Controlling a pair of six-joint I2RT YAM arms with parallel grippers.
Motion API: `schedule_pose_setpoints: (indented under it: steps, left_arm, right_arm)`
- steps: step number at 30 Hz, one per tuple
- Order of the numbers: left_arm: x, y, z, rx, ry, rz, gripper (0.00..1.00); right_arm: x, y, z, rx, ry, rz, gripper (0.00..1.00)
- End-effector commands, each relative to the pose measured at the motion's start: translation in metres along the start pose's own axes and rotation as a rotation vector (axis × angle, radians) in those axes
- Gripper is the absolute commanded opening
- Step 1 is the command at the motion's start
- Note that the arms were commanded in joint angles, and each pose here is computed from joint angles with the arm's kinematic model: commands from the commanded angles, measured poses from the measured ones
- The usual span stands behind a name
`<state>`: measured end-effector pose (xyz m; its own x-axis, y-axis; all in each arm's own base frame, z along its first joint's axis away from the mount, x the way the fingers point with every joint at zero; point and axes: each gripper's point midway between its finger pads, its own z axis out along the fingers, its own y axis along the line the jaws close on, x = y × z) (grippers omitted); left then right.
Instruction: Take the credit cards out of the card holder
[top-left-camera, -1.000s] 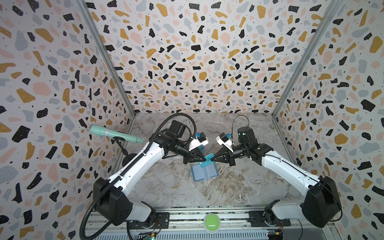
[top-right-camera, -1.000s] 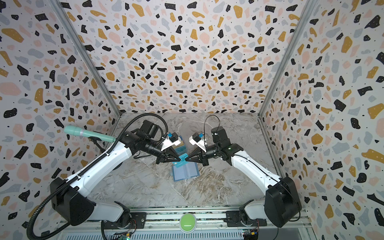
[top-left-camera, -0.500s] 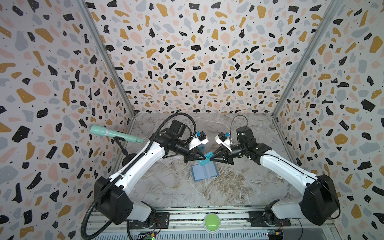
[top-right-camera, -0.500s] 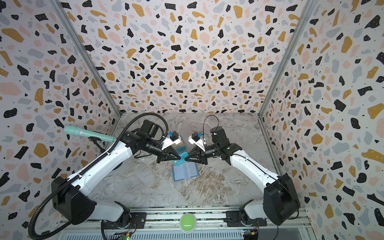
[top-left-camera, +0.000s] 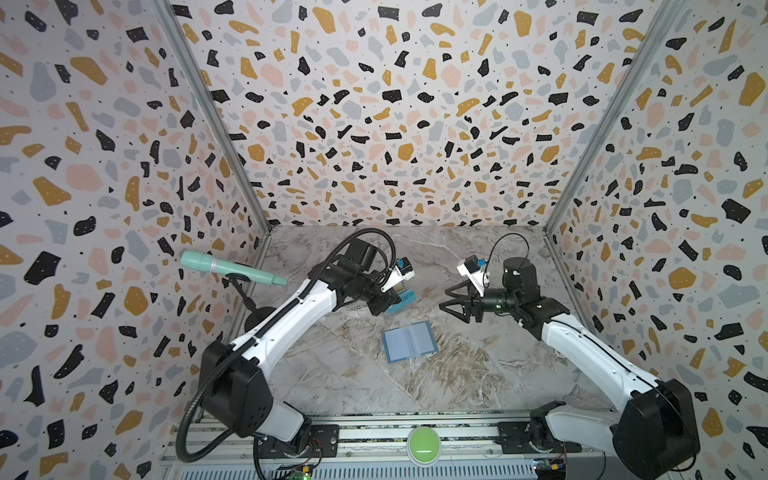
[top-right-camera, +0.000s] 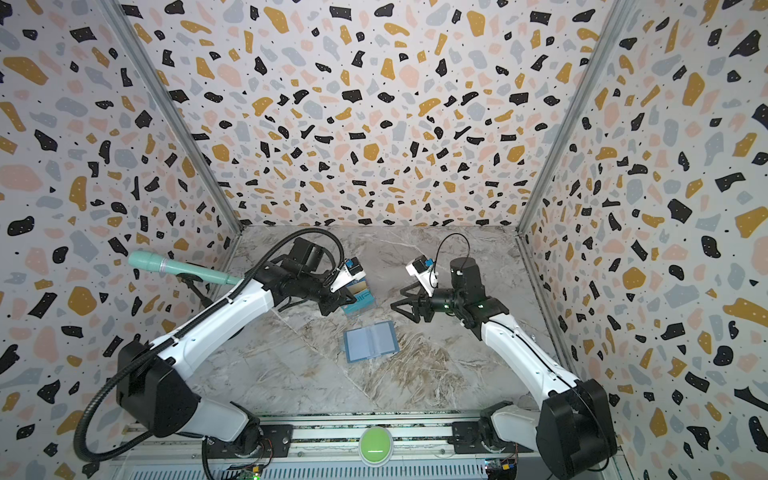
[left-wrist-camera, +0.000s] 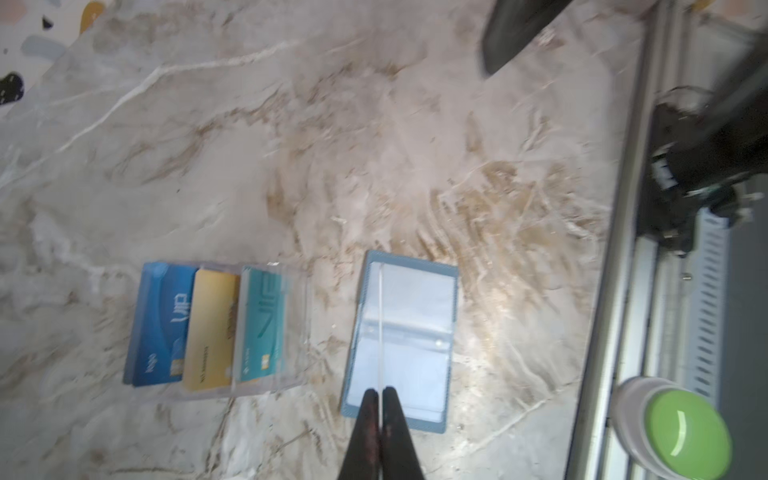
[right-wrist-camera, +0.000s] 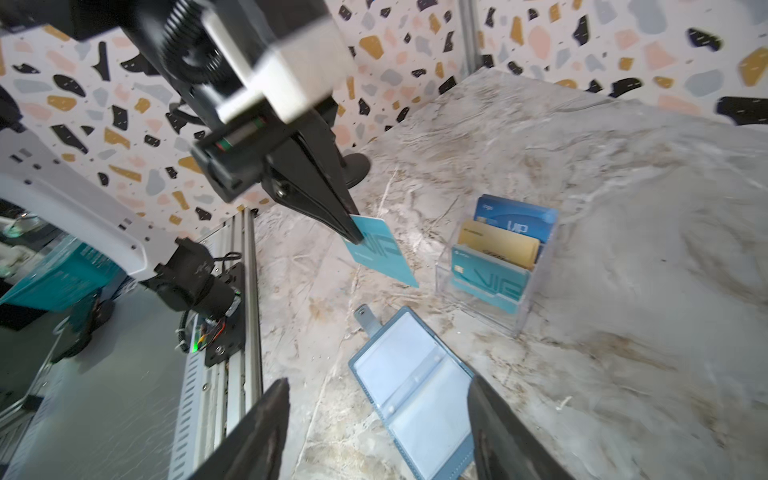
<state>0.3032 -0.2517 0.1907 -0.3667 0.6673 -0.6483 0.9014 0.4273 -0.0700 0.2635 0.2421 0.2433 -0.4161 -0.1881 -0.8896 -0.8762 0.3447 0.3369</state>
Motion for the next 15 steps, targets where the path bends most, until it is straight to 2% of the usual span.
schedule_pose_setpoints:
  steps: [1, 6, 15]
  left_arm:
    - [0.003, 0.041, 0.011, -0.153, 0.063, -0.013, 0.00]
    - [0.003, 0.060, 0.028, -0.181, 0.107, 0.000, 0.00]
    - [0.006, 0.078, 0.059, -0.103, 0.148, -0.005, 0.00]
  right_arm:
    - [-0.007, -0.014, -0.013, 0.094, -0.053, 0.021, 0.69]
    - [-0.004, -0.032, -0.025, 0.164, -0.095, 0.068, 0.69]
    - [0.001, -0.051, -0.032, 0.217, -0.104, 0.111, 0.69]
